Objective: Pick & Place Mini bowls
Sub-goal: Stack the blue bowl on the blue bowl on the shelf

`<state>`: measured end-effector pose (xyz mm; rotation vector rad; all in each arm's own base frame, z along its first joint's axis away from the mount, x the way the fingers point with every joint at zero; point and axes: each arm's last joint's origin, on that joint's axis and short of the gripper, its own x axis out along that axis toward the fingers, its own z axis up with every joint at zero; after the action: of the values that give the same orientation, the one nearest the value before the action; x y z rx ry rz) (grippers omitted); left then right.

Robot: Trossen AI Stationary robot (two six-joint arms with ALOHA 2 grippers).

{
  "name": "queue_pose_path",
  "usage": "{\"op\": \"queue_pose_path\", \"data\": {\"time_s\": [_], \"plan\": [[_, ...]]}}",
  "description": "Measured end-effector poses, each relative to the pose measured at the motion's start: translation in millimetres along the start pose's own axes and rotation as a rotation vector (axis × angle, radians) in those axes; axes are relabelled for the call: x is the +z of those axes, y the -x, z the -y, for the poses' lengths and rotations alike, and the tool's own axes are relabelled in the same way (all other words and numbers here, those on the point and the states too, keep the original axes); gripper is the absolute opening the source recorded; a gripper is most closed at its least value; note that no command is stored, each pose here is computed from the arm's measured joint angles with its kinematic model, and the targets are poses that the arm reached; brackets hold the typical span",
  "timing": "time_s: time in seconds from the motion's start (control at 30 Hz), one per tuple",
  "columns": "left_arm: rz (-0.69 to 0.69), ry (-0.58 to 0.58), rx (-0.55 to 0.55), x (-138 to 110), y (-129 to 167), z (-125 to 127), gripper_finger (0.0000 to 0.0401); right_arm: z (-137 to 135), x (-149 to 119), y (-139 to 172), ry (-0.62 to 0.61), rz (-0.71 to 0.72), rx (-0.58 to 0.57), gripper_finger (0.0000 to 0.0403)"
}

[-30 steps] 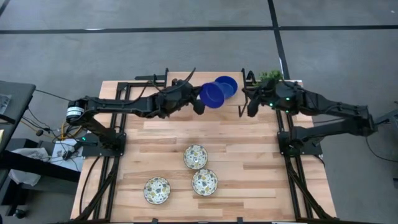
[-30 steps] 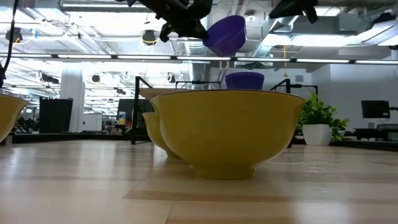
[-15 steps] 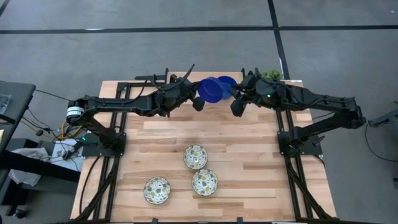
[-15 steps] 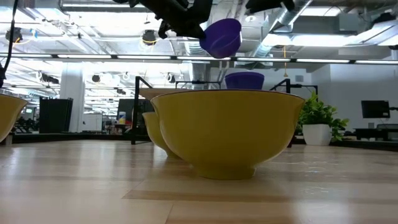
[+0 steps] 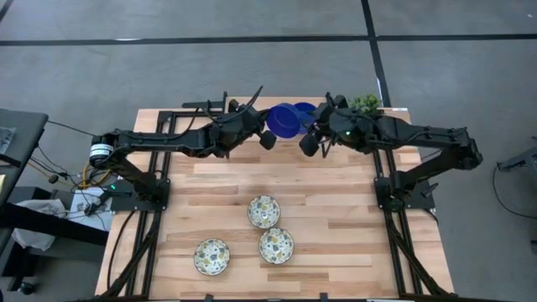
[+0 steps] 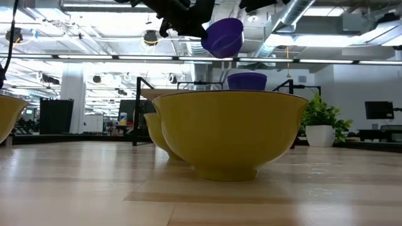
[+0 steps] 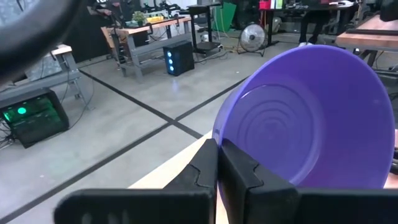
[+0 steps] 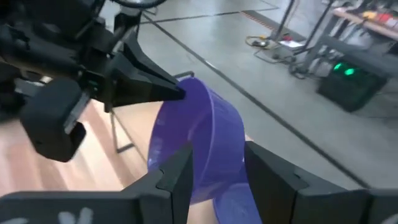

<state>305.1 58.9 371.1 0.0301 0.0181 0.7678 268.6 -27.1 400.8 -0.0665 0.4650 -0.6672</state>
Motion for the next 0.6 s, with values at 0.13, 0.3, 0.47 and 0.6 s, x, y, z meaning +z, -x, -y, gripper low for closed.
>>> {"op": "queue_pose_path", "data": {"time_s": [0.13, 0.3, 0.47, 0.6], "plan": [[0.0, 0.0, 0.0, 0, 0, 0, 0.0004, -8, 6, -4, 0.037, -0.007, -0.036, 0.0132], [0.004, 0.003, 0.0, 0, 0, 0, 0.0004, -19, 8, -12, 0.102, -0.061, -0.1, 0.0135], [0.006, 0.005, 0.0, 1, 0, 0, 0.0004, -25, 12, -20, 0.124, -0.085, -0.117, 0.0136], [0.006, 0.004, 0.0, 1, 0, 0, 0.0004, -28, 14, -24, 0.131, -0.087, -0.145, 0.0135]]}}
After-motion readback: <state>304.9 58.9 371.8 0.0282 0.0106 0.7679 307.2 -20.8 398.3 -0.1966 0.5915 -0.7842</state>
